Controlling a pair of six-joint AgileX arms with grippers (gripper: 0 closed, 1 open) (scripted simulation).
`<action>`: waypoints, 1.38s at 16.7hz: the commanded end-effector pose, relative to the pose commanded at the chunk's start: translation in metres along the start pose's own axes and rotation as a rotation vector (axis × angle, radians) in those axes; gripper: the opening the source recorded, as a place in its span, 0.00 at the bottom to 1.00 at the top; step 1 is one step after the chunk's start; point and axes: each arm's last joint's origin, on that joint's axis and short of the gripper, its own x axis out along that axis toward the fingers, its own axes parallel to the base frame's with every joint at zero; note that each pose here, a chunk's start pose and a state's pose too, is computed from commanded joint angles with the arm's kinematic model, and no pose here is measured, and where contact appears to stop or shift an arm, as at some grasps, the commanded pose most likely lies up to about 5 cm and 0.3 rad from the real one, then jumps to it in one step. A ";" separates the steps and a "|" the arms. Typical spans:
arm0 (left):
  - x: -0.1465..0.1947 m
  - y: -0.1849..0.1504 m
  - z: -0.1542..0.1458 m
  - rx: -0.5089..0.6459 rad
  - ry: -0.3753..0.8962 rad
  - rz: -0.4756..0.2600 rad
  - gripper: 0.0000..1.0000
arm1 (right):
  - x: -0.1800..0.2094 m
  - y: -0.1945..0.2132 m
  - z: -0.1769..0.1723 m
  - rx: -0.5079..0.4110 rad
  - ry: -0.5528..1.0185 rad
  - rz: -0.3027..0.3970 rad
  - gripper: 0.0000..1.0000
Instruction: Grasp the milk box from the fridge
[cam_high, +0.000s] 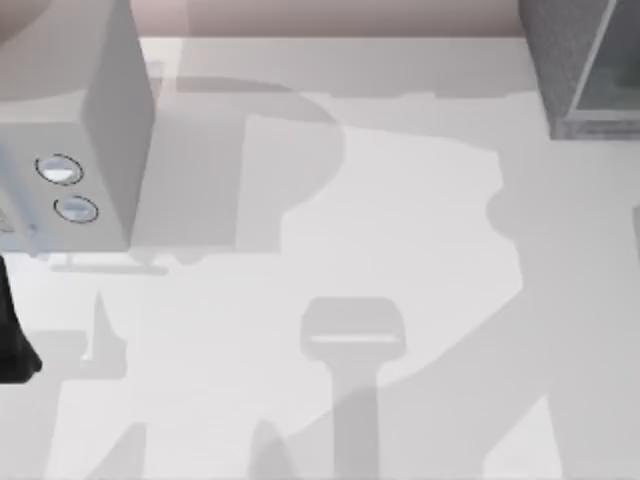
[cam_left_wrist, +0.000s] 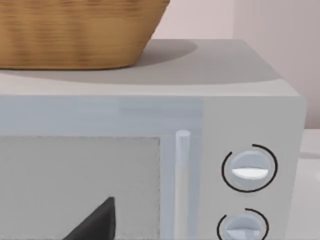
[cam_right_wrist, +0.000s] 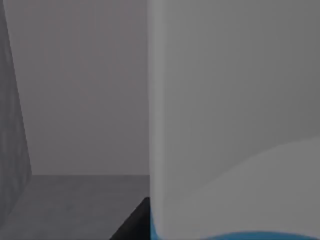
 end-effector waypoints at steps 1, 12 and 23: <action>0.000 0.000 0.000 0.000 0.000 0.000 1.00 | 0.000 0.000 0.007 -0.001 -0.006 0.000 0.00; 0.000 0.000 0.000 0.000 0.000 0.000 1.00 | -0.009 -0.002 0.031 0.002 -0.002 0.001 0.00; 0.000 0.000 0.000 0.000 0.000 0.000 1.00 | -0.100 0.000 0.029 0.001 -0.001 0.001 0.00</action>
